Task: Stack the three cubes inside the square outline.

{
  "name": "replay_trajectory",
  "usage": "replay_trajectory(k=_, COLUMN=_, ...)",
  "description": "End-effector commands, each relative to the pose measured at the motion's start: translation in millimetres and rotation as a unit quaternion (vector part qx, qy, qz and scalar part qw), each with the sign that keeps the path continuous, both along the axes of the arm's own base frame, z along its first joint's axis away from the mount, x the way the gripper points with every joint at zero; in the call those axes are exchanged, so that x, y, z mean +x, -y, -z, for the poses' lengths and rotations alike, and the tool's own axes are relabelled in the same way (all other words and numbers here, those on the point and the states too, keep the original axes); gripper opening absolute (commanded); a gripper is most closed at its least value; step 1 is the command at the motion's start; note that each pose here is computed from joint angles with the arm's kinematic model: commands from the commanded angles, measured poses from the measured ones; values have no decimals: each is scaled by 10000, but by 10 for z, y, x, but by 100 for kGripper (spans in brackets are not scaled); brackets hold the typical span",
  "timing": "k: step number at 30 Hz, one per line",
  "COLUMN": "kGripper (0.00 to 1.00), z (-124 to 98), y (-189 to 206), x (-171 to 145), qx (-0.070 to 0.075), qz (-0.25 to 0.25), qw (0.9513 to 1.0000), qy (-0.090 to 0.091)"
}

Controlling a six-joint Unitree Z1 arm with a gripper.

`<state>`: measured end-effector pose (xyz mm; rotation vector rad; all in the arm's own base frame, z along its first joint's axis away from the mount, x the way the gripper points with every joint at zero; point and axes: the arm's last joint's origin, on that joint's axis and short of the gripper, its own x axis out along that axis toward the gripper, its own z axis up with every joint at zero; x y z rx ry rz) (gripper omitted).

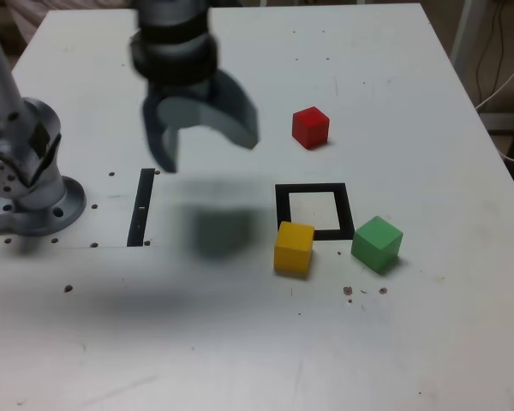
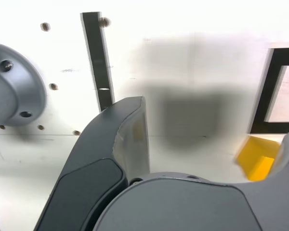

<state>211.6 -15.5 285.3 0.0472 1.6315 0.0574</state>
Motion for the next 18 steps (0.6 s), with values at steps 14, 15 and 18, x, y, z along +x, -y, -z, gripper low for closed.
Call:
replay_trajectory(k=14, kGripper=97, z=-221, y=-710, x=542, qx=253, qz=535, qw=9980, qy=-242)
replay_trajectory(k=15, kGripper=97, z=-205, y=-760, x=574, qx=229, qz=470, qw=9983, qy=-275)
replay_trajectory(k=18, kGripper=97, z=-120, y=-917, x=700, qx=99, qz=228, qw=9990, qy=-368)
